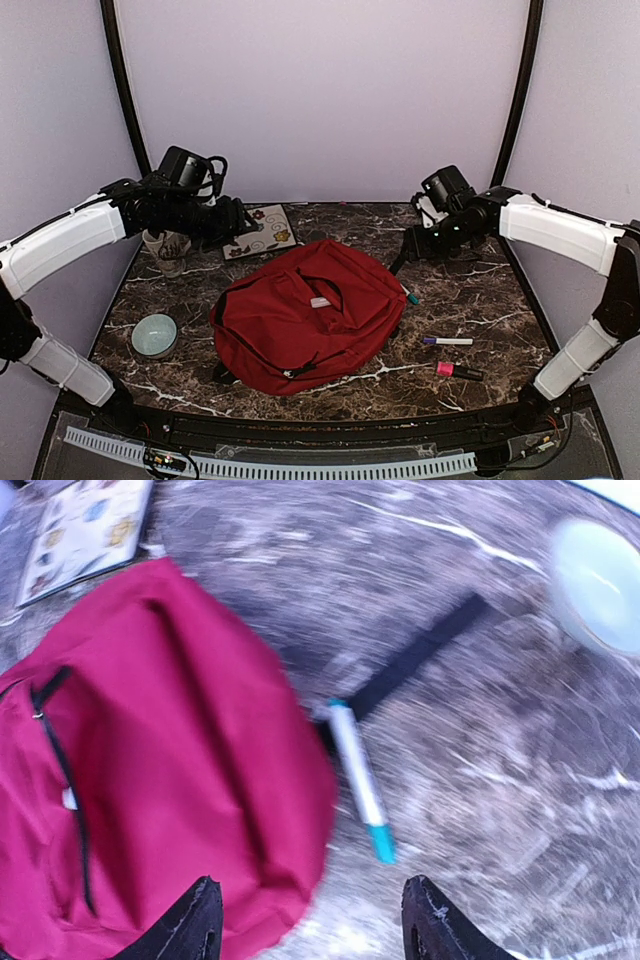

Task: Pack the student bag
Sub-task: Pick up the pen from the center of the board.

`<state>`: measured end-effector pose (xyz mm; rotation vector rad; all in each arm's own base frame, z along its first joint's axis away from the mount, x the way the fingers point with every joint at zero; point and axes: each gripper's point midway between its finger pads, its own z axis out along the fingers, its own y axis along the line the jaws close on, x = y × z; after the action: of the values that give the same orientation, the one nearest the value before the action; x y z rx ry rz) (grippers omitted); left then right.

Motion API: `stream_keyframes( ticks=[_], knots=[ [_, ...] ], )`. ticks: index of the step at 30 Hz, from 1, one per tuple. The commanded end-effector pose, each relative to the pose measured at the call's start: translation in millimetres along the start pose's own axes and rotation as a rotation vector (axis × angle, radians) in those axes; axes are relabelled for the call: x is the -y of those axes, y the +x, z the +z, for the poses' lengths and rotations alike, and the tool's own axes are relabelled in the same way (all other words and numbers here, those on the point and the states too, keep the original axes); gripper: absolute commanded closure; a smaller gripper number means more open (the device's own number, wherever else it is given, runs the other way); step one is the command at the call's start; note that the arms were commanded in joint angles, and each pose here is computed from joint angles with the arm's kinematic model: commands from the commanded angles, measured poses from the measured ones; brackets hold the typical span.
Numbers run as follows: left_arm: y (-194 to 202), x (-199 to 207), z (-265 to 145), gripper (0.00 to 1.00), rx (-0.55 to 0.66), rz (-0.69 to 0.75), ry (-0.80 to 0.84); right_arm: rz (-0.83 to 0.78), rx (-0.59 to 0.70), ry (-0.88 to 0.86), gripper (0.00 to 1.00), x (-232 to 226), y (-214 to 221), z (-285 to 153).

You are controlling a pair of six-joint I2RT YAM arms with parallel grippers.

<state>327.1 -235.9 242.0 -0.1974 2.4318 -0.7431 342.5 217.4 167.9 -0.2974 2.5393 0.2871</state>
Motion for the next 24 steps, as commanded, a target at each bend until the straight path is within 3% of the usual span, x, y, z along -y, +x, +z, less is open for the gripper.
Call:
stream_keyframes(
  ticks=[1,5,7,11,17,24],
  knots=[
    [-12.6,3.1,-9.2,0.35,0.016,0.178,-0.036,0.086,-0.01,0.112,0.38,46.4,13.9,-10.8],
    [-28.4,20.8,-10.3,0.33,0.05,0.217,0.005,0.122,-0.029,0.139,0.37,66.2,25.7,-16.0],
    [-33.2,26.9,-10.3,0.27,0.062,0.233,0.02,0.116,-0.073,0.147,0.37,71.4,43.0,-12.5],
    [-35.5,27.7,-11.0,0.25,0.064,0.233,0.014,0.092,-0.074,0.059,0.39,61.3,61.1,-3.4],
    [-29.5,26.5,-16.6,0.25,0.055,0.207,0.029,-0.062,-0.021,-0.072,0.42,41.3,58.4,21.4],
    [-30.4,24.2,-36.1,0.27,0.072,0.195,0.018,-0.218,-0.144,-0.073,0.51,40.6,64.4,76.2]
  ],
)
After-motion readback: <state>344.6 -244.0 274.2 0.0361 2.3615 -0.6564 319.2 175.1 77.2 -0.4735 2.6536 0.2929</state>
